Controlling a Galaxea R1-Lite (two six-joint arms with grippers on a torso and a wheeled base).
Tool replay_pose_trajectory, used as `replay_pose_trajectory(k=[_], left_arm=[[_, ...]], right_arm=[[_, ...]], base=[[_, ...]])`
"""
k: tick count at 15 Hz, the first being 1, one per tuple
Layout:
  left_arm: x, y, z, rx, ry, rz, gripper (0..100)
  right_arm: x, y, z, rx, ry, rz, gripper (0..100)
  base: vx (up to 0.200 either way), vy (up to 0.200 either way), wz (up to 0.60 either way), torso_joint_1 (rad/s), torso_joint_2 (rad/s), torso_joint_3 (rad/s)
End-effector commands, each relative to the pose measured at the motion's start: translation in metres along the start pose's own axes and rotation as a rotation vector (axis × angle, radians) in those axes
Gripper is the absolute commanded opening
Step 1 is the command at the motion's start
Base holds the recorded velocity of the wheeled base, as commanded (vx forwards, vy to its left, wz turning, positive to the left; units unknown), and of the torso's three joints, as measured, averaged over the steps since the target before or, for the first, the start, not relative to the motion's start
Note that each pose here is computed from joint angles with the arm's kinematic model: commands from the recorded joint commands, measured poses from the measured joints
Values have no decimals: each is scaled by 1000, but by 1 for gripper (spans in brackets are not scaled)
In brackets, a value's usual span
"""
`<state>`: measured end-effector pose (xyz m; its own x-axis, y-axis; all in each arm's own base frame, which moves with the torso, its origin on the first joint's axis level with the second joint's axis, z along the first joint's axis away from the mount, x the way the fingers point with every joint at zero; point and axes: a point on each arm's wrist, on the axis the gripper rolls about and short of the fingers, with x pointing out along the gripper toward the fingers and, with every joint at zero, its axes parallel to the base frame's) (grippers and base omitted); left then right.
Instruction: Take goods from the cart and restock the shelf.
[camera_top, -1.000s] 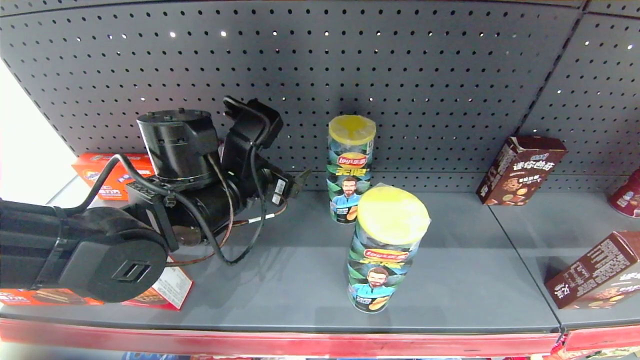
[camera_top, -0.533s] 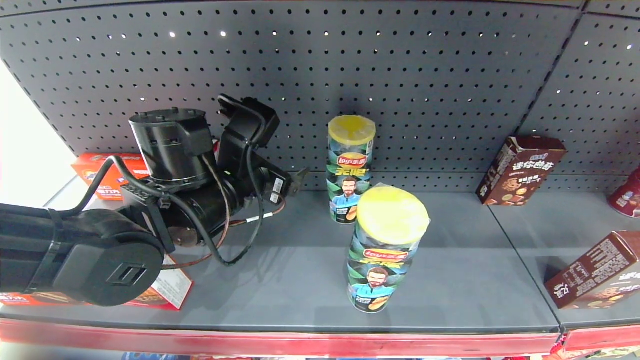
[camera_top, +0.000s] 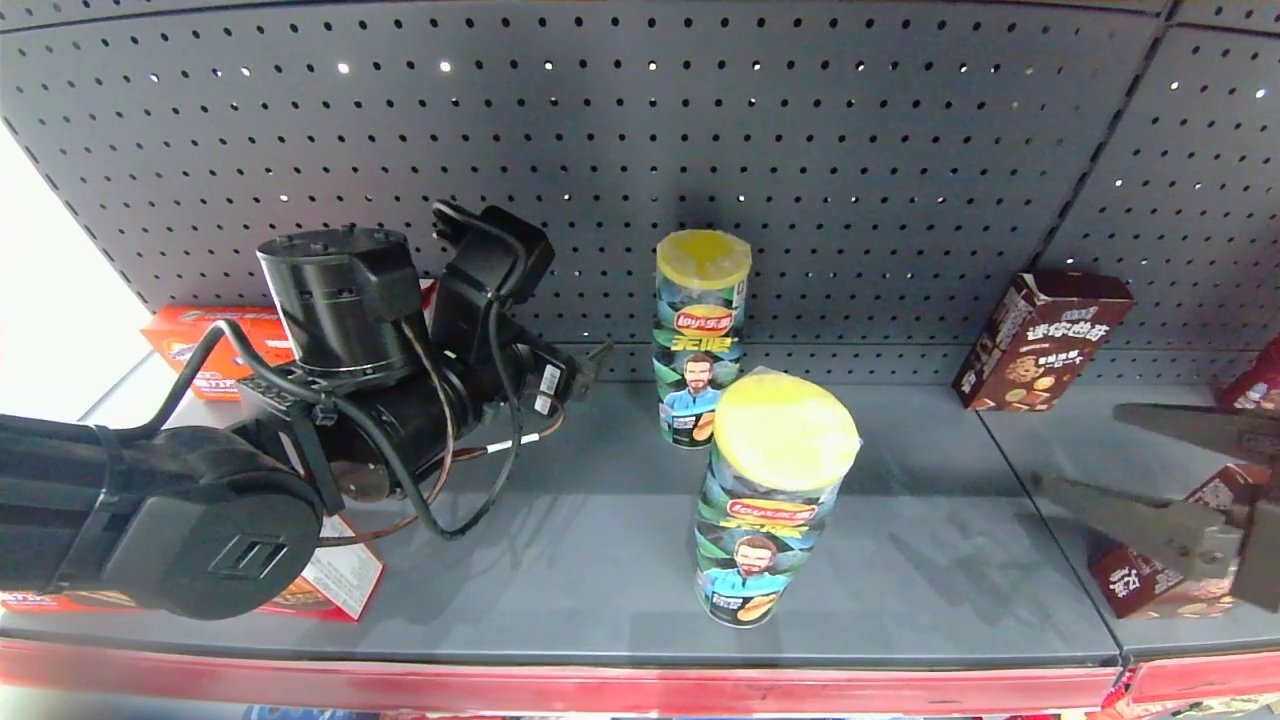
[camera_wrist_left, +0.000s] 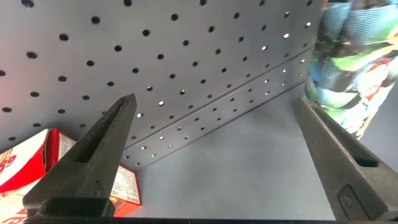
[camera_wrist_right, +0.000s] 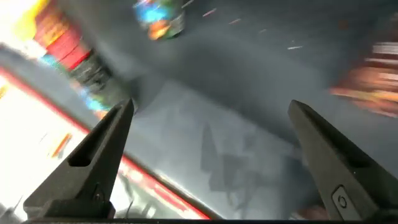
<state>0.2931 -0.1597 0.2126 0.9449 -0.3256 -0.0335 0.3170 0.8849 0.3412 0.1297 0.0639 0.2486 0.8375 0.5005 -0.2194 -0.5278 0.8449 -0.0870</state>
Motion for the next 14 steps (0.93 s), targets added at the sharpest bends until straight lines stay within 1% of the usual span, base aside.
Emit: replay_pose_trajectory(k=[1, 3, 5, 7, 14], left_arm=[[0, 1, 0, -1, -1, 3, 100], [0, 1, 0, -1, 0, 5, 100], [0, 4, 0, -2, 0, 15, 100], [0, 6, 0, -3, -4, 20, 100], [-1, 6, 1, -3, -9, 22, 100]], right_arm=[[42, 13, -15, -15, 139, 94, 100], [53, 22, -18, -27, 172, 140, 100], [65, 31, -22, -40, 206, 177, 100], [73, 37, -26, -51, 230, 190, 100], [92, 41, -32, -57, 268, 188, 100]], base=[[0, 0, 0, 0, 0, 0], [0, 0, 0, 0, 0, 0], [0, 0, 0, 0, 0, 0], [0, 0, 0, 0, 0, 0], [0, 0, 0, 0, 0, 0]])
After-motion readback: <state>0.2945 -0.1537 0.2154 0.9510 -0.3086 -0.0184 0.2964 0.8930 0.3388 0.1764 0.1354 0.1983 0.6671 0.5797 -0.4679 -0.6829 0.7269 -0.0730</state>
